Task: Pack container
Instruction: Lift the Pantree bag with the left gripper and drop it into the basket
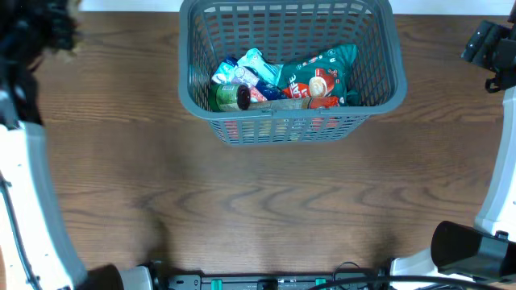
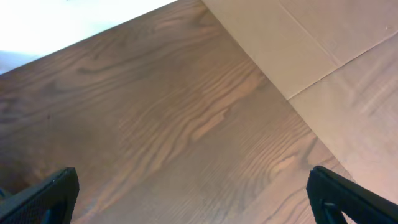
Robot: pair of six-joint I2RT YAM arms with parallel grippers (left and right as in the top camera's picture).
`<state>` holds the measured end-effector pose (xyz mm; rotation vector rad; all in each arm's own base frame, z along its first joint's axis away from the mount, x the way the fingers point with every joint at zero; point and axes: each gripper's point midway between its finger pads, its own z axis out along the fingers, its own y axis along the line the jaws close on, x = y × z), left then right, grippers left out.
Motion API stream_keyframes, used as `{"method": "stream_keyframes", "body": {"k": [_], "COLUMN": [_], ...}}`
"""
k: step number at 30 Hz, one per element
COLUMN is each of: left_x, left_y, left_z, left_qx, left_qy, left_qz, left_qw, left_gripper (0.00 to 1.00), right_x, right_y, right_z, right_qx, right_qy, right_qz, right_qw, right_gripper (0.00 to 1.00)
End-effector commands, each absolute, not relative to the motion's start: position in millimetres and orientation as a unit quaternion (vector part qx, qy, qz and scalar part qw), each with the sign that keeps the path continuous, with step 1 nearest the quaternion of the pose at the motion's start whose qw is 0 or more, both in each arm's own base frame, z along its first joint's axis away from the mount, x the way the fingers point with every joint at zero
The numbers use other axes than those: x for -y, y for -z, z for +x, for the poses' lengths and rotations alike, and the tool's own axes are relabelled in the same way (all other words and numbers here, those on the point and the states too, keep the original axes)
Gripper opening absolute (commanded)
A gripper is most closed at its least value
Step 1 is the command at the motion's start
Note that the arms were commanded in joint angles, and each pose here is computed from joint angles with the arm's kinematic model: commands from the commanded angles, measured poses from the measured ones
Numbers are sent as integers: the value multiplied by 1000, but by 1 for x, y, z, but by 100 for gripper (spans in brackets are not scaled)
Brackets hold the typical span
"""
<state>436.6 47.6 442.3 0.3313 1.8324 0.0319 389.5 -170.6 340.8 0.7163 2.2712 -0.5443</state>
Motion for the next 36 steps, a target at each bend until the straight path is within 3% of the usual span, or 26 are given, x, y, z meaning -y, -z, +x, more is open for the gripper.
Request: {"method": "stream_keyframes", "body": {"k": [1,10,20,27,36], "left_x": [13,160,278,322,335], "left_y": [-470,-467,-395,-335,-270], "left_z": [429,419,417,422,439], "left_qx": [-750,-667,-645,-653,-688], "left_qy": [29,132,200,220,231], "left_qz": [203,375,483,521,524], "left_qw": [629,630,557,503,446], "left_gripper": [6,6,6,6,6], "right_x": [173,173,173,173,173], "right_y": [-353,-353,-353,-353,-353], "right_z": [384,384,384,384,384], "right_qx": [-864,-864,-864,-864,-864], "right_qy": [209,209,209,209,209], "right_qz": [288,288,288,288,288], "right_qw": [357,358,358,358,358], "right_gripper": [99,99,99,99,99]}}
